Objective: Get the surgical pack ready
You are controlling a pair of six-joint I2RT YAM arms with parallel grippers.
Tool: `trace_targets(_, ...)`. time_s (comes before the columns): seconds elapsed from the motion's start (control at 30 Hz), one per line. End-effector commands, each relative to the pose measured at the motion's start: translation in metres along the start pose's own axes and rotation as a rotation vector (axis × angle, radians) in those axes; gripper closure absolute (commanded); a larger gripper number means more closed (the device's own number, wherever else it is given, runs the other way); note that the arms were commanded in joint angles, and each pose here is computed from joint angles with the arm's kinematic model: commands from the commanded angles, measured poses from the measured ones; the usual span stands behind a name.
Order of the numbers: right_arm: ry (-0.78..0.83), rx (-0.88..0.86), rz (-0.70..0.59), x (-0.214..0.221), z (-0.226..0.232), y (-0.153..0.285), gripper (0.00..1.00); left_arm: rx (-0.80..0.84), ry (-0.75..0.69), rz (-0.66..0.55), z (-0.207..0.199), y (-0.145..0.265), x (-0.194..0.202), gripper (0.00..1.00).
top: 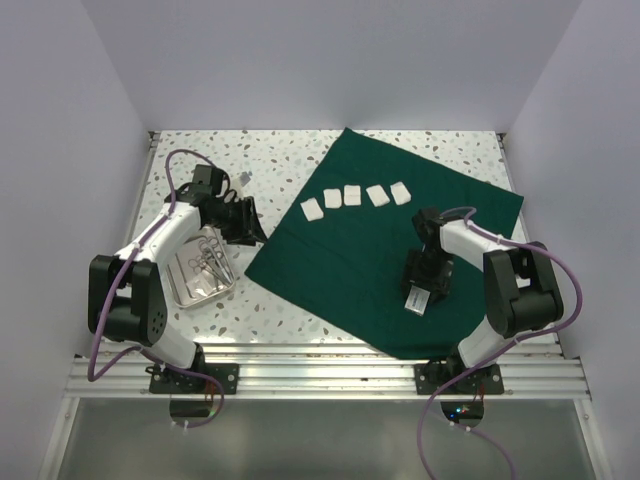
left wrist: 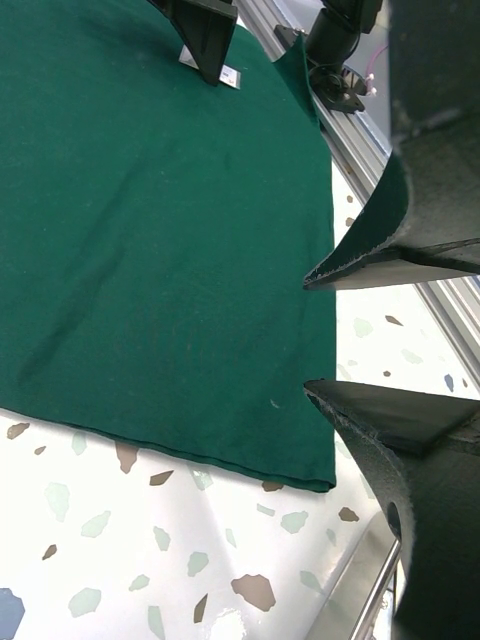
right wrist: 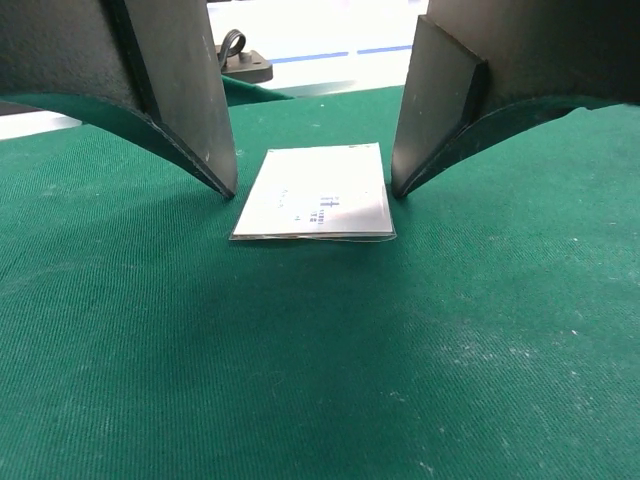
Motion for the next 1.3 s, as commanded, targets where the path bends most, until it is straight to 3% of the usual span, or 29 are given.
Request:
trace_targets(0.0, -0.014, 0.007, -0.02, -0.005, 0.004, -0.006, 0.34, 0.037, -0.044, -0.016, -0.007, 0.0, -0.004, 0.55)
trace_targets(0.6, -0.009, -0.012, -0.034, -0.002, 0.003, -0.006, 0.44, 0.063, -0.045, -0.008, -0.009, 0.0, -0.002, 0.55)
trace_targets(1.07, -0.012, -0.073, -0.112, -0.007, 0.009, 0.039, 0.47, 0.178, -0.057, -0.009, -0.025, 0.0, -0.002, 0.54)
trace_targets(1.27, 0.0, -0.15, -0.143, -0.014, 0.027, 0.067, 0.47, 0.329, -0.077, 0.012, -0.051, -0.002, 0.0, 0.52)
Point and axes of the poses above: each gripper's point midway between its finger pads, its own y axis back along the fingers, its own z axis along the line the jaws close on, x = y × z, the point moved 5 cm from there along y, back along the fingers, and after that the axes turned 3 degrees about y, right-handed, at the moved point
